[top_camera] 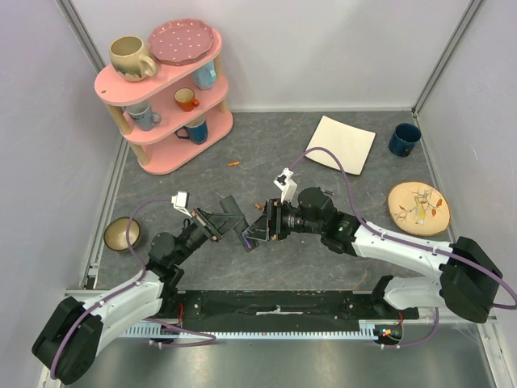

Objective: Load the batteries into the remote control

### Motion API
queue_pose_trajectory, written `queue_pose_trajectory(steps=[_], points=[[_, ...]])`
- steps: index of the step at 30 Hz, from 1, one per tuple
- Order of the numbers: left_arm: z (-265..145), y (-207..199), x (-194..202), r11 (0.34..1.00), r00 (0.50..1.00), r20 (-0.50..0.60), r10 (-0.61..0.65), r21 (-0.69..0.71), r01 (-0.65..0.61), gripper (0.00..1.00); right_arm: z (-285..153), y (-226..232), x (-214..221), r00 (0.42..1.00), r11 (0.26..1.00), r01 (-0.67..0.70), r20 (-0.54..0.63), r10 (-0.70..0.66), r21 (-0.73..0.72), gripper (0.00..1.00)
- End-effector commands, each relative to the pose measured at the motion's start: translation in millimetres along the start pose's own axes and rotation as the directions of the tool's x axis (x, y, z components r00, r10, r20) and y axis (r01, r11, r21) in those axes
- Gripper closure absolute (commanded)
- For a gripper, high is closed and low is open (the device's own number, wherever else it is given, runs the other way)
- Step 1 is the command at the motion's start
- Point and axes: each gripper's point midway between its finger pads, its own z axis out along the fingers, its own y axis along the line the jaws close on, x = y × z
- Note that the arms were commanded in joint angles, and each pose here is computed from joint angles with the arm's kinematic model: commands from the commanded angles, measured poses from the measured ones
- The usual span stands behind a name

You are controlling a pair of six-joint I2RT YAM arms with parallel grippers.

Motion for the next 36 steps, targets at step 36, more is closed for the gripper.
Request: queue_pose_trajectory(steps=[36], points=[[0.6,-46.3,-18.0,0.988,0.998,0.066,-0.006,0.156,-0.005,0.98,8.2,-20.7,7.8,1.0,0.998,-0.008,-0.021,0.01,0.06,0.41]])
